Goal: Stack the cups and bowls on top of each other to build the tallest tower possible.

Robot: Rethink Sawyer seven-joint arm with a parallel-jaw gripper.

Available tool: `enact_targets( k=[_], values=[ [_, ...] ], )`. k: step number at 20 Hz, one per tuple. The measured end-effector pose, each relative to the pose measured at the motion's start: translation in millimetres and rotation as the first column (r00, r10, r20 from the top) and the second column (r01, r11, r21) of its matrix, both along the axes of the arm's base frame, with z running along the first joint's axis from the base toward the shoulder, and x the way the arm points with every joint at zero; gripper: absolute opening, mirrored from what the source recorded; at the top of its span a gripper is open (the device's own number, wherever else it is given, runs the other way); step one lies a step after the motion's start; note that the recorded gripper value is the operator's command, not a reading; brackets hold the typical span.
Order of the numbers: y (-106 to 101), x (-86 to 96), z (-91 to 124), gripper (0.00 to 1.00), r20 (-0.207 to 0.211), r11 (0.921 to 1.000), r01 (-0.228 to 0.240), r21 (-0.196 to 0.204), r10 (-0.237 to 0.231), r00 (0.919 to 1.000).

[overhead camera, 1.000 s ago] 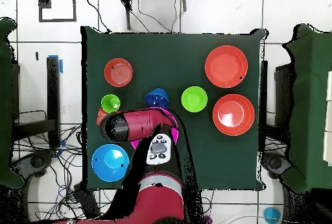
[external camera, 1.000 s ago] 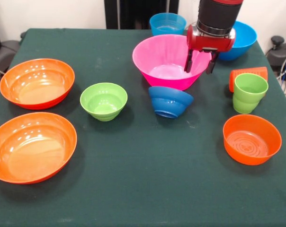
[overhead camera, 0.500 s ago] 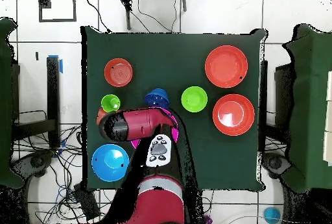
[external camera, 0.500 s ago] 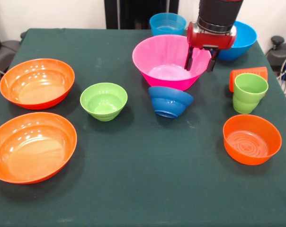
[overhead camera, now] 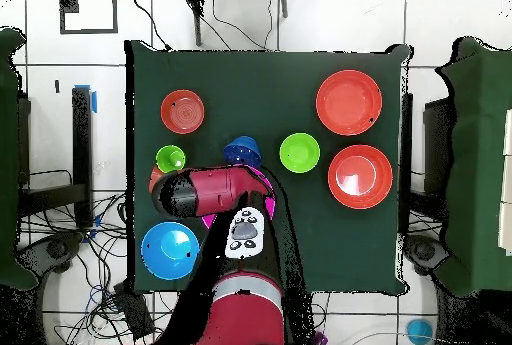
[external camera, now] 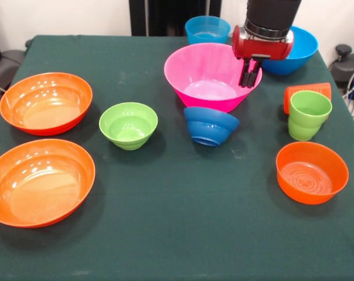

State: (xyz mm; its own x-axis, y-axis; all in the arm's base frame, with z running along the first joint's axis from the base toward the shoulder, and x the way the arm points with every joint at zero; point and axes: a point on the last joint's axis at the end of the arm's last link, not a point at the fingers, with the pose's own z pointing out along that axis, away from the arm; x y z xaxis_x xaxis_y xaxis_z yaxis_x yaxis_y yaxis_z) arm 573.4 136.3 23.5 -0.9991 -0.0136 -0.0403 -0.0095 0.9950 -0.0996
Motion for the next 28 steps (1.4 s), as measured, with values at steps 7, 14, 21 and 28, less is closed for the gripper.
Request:
enact_targets(
  k=[7, 14, 21, 28],
  values=[
    [0, 0.0, 0, 0.0, 0.0, 1.0, 0.0, 0.0, 0.0, 1.0],
    [0, -0.3, 0, 0.0, 0.0, 1.0, -0.001, 0.0, 0.001, 1.0],
    [2, 3.7, 0, 0.0, 0.01, 0.9999, -0.015, -0.008, 0.015, 0.9998],
    [16, 20.9, 7, 0.0, 0.048, 0.9988, -0.045, -0.018, 0.046, 0.9978]
  ],
)
